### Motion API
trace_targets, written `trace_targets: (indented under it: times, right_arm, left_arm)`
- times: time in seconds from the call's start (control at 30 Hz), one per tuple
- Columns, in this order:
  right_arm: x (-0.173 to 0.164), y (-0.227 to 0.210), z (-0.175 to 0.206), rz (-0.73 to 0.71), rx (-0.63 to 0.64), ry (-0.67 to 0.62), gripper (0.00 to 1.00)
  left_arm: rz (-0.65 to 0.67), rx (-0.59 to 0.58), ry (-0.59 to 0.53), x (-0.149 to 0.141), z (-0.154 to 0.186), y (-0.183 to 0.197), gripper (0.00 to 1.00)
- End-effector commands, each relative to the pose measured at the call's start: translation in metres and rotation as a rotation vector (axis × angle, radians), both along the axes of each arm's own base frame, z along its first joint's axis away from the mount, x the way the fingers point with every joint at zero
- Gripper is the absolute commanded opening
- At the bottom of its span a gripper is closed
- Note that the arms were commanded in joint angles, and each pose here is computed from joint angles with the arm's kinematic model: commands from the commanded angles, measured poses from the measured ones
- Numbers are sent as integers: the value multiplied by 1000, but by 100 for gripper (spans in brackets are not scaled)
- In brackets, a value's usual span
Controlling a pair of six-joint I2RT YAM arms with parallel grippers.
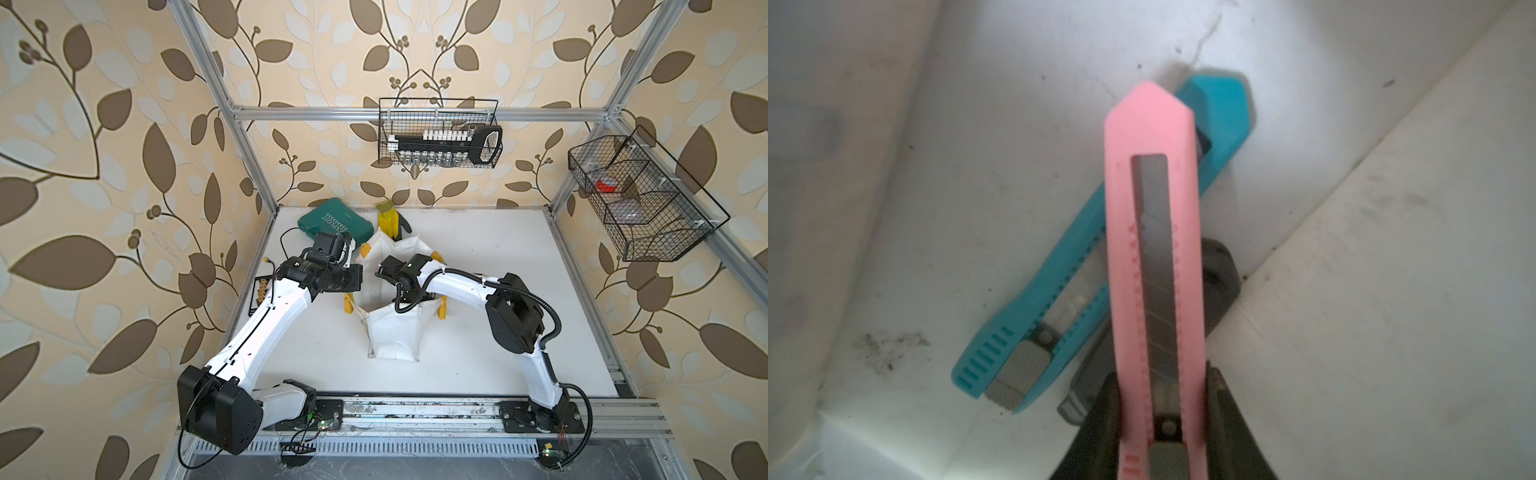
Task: Place the art knife into the pouch
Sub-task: Place the utility knife in the pouch.
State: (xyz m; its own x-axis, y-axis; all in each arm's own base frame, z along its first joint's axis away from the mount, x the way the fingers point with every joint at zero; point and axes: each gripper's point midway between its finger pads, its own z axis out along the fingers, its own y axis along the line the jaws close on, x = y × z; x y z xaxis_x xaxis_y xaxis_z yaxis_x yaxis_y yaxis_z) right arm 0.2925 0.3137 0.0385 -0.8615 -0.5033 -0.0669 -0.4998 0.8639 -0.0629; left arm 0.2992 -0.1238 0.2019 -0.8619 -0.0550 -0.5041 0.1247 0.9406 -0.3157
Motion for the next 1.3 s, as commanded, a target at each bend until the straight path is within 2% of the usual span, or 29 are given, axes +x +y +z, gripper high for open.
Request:
trace_targets:
  times: [0.0,0.17,0.23,0.33,0.43,0.5,0.63,0.73,0.83,1.03,1.13,1.17,1.2,1.27]
  right_arm:
    - [-15,-13,-23,-1,-68,68,26]
    - [-16,-10,-25,-5,-54,85,35]
    - [-16,-7,-23,-1,-46,87,35]
    - [-15,-5,-21,1,-38,87,44]
    - [-15,-5,-21,4,-40,91,48]
    - [-12,-6,-16,-1,-39,72,49]
    - [-6,-3,5,-4,-4,16,60]
    - [0,-2,27,4,8,-21,66]
    - [7,-4,58,16,5,-81,68]
    - [19,-5,135,30,91,-239,68]
    - [21,-9,169,27,134,-308,71]
    - [21,-12,182,23,146,-334,74]
    - [21,-16,192,19,156,-355,95]
    - [19,-21,216,19,193,-400,100]
  left_arm:
    - [-4,9,-39,5,7,3,0]
    - [-5,9,-41,5,7,3,0]
    - [-6,9,-41,5,7,3,0]
    - [-6,9,-39,5,6,3,0]
    - [-5,11,-41,5,7,3,0]
    - [-4,11,-40,6,7,3,0]
    - [-3,13,-42,5,7,3,0]
    - [-1,12,-40,6,7,3,0]
    - [-3,10,-40,6,7,3,0]
    - [-7,9,-32,6,5,2,0]
    - [-5,11,-36,6,5,3,0]
    - [-6,11,-35,5,5,2,0]
    - [-7,12,-35,5,5,2,0]
    - [-6,14,-34,5,5,2,0]
